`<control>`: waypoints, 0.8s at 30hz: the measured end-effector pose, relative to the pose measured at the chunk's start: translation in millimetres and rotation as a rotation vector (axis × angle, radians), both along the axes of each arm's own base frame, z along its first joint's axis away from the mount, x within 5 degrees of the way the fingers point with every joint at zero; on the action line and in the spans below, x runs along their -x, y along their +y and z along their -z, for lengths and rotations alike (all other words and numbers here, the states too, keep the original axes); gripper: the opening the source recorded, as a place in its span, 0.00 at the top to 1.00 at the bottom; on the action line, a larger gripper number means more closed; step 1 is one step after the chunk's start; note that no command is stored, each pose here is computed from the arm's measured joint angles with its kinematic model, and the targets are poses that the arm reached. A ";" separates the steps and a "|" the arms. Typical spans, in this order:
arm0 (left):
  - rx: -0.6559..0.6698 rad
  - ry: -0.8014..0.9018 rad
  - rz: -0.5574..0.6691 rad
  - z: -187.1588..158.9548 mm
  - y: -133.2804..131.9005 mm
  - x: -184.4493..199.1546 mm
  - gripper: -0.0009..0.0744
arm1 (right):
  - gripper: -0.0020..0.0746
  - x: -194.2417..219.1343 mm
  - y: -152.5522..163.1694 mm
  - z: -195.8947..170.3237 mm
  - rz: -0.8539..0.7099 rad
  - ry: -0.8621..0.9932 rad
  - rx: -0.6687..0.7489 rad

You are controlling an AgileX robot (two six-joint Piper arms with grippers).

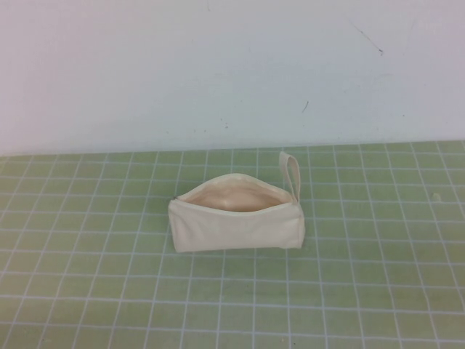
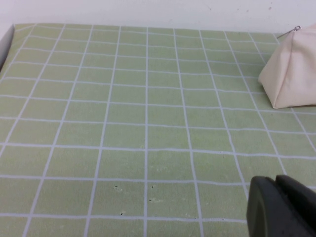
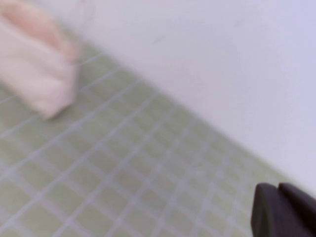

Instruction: Put eraser into pencil case

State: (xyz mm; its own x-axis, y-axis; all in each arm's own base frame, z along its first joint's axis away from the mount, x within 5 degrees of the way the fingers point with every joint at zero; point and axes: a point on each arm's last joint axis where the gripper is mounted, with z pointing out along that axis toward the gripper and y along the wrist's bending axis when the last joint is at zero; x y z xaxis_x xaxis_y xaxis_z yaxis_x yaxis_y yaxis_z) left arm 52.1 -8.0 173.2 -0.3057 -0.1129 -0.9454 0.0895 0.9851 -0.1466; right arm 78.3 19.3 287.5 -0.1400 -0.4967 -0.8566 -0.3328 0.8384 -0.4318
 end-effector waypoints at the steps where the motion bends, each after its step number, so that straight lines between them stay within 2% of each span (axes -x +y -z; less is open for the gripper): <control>1: 0.000 0.000 0.000 0.0 0.0 0.0 0.99 | 0.97 5.2 -3.9 8.1 0.037 -0.050 -0.002; 4: 0.000 0.000 0.000 0.0 0.0 0.0 0.99 | 0.97 17.6 -10.2 31.0 0.105 -0.169 -0.017; 8: 0.000 0.000 0.000 0.0 0.0 0.0 0.99 | 0.97 25.1 -12.6 62.8 0.134 -0.216 -0.020; 14: 0.000 0.000 0.000 0.0 0.0 0.0 0.99 | 0.97 22.7 -13.4 99.9 0.152 -0.151 -0.022; 24: 0.000 0.000 0.000 0.0 0.0 0.0 0.99 | 0.97 22.8 -13.1 103.8 0.181 -0.104 -0.165</control>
State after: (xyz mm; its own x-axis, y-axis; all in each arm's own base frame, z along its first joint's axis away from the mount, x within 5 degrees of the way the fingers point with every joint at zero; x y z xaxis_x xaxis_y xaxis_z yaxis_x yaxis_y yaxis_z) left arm 52.1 -8.0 173.2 -0.3057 -0.1133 -0.9453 0.0896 0.9851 -0.1470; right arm 55.5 6.3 183.7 -0.1205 -0.3241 -0.9383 -0.1319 0.9421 -0.3084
